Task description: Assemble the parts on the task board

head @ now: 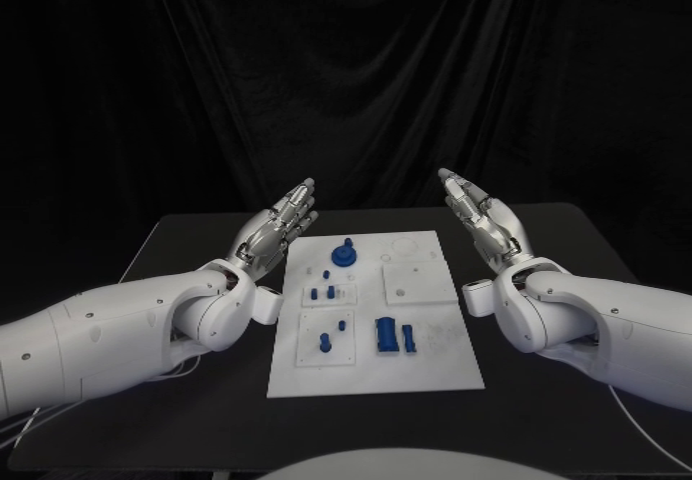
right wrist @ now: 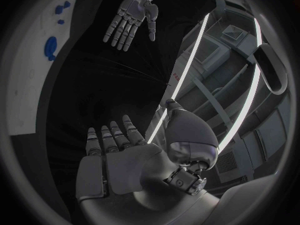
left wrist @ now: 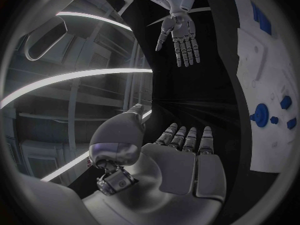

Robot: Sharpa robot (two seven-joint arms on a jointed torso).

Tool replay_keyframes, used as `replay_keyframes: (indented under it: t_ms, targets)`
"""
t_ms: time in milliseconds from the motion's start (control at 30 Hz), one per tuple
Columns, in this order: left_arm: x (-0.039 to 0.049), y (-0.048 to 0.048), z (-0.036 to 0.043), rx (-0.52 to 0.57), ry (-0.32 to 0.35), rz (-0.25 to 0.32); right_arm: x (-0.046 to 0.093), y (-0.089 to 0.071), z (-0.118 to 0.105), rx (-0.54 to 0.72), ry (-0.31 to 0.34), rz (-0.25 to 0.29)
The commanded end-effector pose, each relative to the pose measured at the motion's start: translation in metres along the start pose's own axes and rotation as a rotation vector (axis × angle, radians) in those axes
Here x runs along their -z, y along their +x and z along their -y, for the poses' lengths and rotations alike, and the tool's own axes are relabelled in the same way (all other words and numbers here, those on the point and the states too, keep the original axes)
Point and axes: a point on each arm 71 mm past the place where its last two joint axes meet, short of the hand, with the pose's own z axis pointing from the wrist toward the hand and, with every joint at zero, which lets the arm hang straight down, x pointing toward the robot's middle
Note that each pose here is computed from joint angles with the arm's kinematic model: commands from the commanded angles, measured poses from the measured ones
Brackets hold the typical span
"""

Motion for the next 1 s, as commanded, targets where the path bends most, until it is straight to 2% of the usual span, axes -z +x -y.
replay_keyframes:
  t_ms: [33, 133, 300, 500, 1000]
  targets:
    - [-0.0041, -0.0014, -0.0007, -0.042, -0.038, 0.152, -0.005, -0.001, 0.008, -0.06, 0.145, 0.16]
    - [-0.0104, 0.0026, 0.0027, -0.052, -0.055, 0.244, -0.013, 0.005, 0.005, -0.108, 0.18, 0.211]
    - [-0.0171, 0.0077, 0.0073, -0.057, -0.084, 0.365, -0.018, 0.009, 0.003, -0.142, 0.206, 0.245]
    - [-0.0205, 0.0111, 0.0103, -0.057, -0.109, 0.445, -0.018, 0.009, 0.003, -0.142, 0.206, 0.245]
    - [-0.021, 0.0118, 0.0108, -0.057, -0.114, 0.46, -0.018, 0.009, 0.003, -0.142, 0.206, 0.245]
